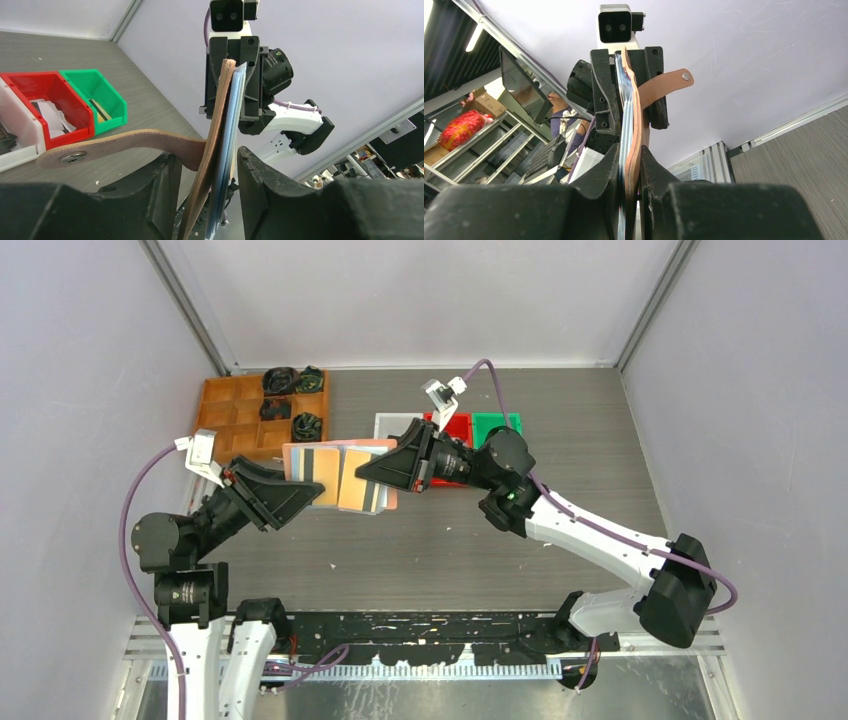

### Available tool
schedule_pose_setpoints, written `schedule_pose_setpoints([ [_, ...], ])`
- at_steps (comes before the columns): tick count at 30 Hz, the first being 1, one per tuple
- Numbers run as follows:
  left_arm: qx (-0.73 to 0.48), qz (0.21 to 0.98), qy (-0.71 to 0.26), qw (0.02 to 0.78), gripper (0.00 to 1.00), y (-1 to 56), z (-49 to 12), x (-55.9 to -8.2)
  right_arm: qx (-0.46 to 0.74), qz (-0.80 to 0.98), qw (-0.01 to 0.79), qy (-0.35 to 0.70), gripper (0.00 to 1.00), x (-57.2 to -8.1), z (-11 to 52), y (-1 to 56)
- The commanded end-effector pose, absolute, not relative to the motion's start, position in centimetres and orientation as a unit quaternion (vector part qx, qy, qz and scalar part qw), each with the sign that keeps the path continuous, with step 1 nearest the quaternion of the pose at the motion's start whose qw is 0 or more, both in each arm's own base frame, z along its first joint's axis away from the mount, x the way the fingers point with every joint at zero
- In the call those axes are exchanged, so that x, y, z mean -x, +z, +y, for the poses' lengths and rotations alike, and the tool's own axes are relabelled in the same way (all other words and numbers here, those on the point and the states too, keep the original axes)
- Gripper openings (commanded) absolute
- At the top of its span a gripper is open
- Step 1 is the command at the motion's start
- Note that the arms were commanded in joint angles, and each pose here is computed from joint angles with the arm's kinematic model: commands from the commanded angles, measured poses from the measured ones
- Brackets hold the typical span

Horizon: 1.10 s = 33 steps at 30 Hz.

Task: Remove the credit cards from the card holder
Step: Remove the credit card from the card holder.

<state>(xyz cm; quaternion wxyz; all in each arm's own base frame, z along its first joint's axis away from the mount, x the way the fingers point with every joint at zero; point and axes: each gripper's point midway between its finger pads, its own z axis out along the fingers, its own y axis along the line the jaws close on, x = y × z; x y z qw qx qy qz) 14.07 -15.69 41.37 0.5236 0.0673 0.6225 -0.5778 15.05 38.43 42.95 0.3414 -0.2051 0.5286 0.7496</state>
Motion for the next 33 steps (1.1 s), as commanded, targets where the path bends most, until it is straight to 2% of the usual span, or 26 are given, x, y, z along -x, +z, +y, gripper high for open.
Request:
schedule_pose_setpoints([
  [1,-0.102,0.597,-0.575,0.550,0.44,43.2,-15.9,-13.0,0.206,0.497,0.362,0.762,0.01,-14.5,37.9,44.9],
  [3,-0.091,0.598,-0.569,0.558,0.38,43.2,-15.6,-13.5,0.210,0.496,0.356,0.763,0.01,-14.2,37.9,44.8],
  [5,-0.077,0.599,-0.561,0.567,0.29,43.2,-15.3,-14.1,0.213,0.497,0.352,0.764,0.02,-14.0,37.9,44.6],
  [6,-0.070,0.599,-0.555,0.573,0.24,43.2,-15.1,-14.5,0.212,0.498,0.350,0.764,0.08,-14.0,37.9,44.6],
  [8,-0.060,0.604,-0.536,0.586,0.14,43.0,-14.6,-15.1,0.209,0.514,0.357,0.751,0.33,-14.5,37.7,44.1],
  [9,-0.048,0.616,-0.526,0.584,0.10,42.3,-14.4,-15.5,0.200,0.525,0.369,0.740,0.42,-15.0,37.5,44.0],
  [11,-0.041,0.625,-0.502,0.597,0.05,41.6,-13.9,-16.0,0.178,0.551,0.397,0.713,0.52,-16.7,36.6,43.6],
  [14,-0.043,0.641,-0.478,0.599,0.03,40.5,-13.5,-16.4,0.128,0.583,0.439,0.671,0.63,-19.7,34.2,43.8],
  [17,-0.046,0.656,-0.468,0.589,0.04,39.4,-13.5,-16.4,0.098,0.607,0.479,0.626,0.65,-21.6,32.0,44.0],
  [20,-0.057,0.665,-0.472,0.576,0.04,38.7,-13.8,-16.2,0.094,0.615,0.484,0.615,0.58,-21.5,31.3,44.4],
  [25,-0.068,0.670,-0.483,0.560,0.03,38.5,-14.2,-15.8,0.144,0.568,0.387,0.712,0.54,-17.4,34.5,45.9],
  [28,-0.070,0.669,-0.495,0.550,0.02,38.7,-14.6,-15.6,0.185,0.564,0.347,0.726,0.55,-14.8,37.1,45.2],
  [33,-0.078,0.665,-0.508,0.542,0.02,39.1,-14.9,-15.0,0.205,0.572,0.310,0.732,0.55,-13.6,39.4,43.7],
])
